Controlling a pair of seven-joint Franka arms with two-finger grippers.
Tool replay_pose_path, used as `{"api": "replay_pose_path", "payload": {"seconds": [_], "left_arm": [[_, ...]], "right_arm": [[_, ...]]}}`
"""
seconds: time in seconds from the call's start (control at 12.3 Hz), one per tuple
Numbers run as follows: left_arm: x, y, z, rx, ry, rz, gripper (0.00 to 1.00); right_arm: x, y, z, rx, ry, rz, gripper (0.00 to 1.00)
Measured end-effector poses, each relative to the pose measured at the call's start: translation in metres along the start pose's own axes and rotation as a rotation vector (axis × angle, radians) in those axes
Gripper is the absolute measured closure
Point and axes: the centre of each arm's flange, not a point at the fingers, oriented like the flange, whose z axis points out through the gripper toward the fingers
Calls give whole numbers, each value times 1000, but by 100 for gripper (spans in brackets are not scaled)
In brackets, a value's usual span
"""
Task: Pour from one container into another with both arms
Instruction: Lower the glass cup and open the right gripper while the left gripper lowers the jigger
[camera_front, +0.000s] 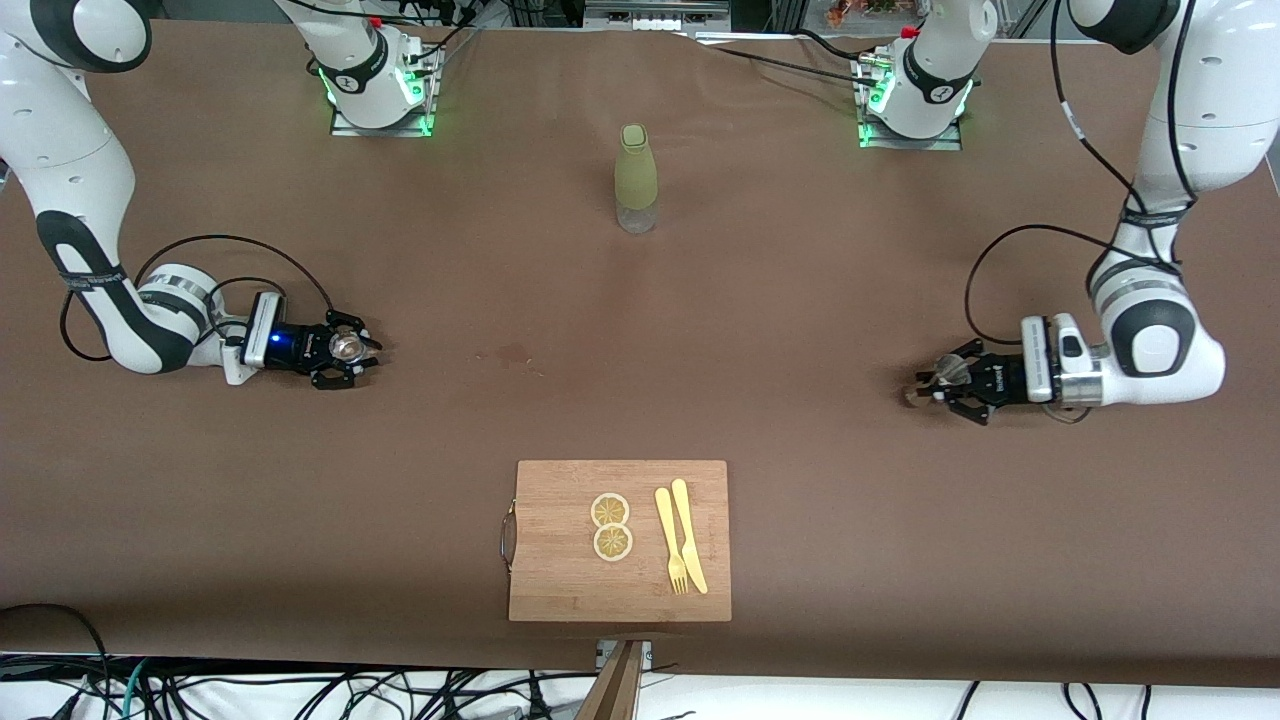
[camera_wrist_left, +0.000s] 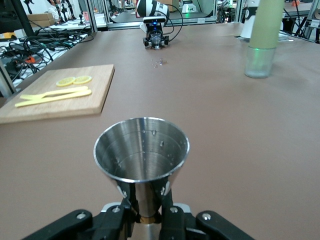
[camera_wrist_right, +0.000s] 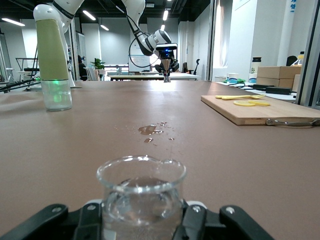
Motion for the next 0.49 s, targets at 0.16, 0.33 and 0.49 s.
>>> {"api": "replay_pose_path", "payload": {"seconds": [0.16, 0.33, 0.49], "left_arm": [[-14, 14, -23, -7, -16, -2, 77], [-27, 29, -36, -1, -6, -4, 77], [-40, 41, -43, 1, -1, -12, 77]], "right_arm": [[0, -1, -3, 6, -5, -1, 34], [-1, -2, -15, 24, -35, -9, 9], [-2, -7, -38, 21, -69, -10, 0]]}}
